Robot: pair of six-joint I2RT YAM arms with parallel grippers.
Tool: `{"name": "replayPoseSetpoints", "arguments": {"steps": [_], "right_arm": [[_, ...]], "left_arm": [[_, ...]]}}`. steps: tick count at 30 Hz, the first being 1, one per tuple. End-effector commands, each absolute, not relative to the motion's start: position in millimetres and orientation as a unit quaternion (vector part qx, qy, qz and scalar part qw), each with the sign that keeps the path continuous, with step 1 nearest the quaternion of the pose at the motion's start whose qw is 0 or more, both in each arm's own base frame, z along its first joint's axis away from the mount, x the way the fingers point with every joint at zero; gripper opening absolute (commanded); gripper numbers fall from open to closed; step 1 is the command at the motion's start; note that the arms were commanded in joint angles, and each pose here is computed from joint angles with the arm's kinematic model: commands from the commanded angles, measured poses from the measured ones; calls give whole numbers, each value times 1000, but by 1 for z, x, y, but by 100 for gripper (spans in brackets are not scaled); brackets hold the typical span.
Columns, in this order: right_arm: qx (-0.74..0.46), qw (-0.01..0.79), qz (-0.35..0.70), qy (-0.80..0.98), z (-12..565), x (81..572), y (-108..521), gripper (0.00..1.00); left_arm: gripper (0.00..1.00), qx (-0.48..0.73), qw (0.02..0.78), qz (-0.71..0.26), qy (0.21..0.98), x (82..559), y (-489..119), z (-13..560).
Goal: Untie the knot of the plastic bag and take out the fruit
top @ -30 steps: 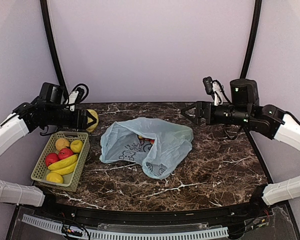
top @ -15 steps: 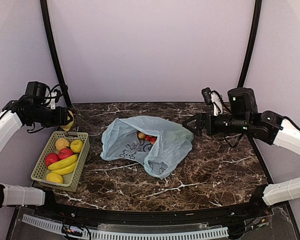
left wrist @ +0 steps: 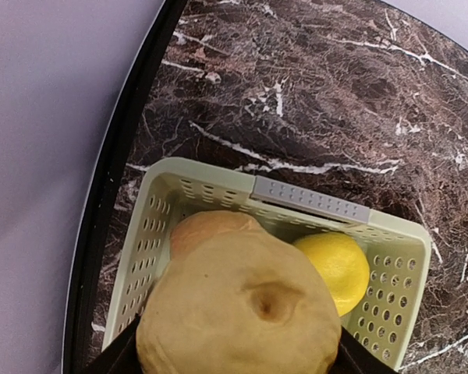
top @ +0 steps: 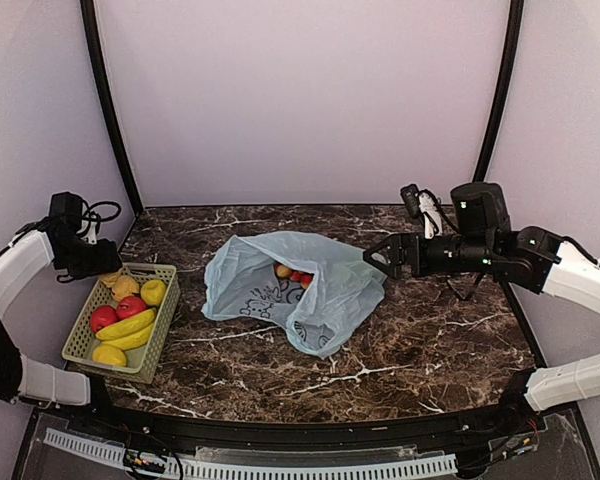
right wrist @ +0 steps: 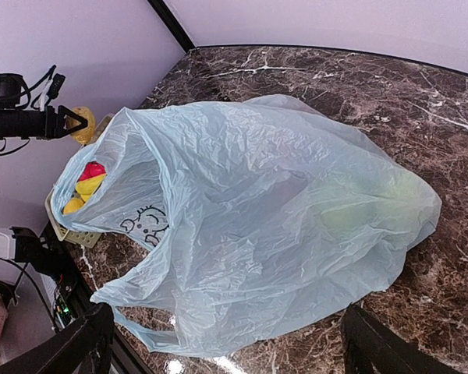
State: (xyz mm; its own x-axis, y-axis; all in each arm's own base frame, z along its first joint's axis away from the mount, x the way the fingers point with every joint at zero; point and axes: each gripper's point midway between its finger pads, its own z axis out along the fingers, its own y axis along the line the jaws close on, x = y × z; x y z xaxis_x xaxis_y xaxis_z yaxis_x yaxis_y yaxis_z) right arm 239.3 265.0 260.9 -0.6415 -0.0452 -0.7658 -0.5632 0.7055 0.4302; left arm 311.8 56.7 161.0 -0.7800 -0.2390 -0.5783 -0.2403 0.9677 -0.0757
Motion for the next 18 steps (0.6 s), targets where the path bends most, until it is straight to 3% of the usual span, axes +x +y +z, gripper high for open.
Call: {"name": "replayPoseSetpoints", "arguments": {"steps": [1,9,14,18], "right_arm": [[-178,386,351,834,266,241,268,99],[-180,370,358,838,258,238,271,99],[-176,366,364,838,257,237,272,99],[-172,362,366,840,255,236,272,99]], "left_arm": [[44,-137,298,15,945,308,69,137],[53,-143,281,20,949,295,71,113],[78,-143,254,59,955,287,83,105],[91,-143,260,66,953,287,85,108]]}}
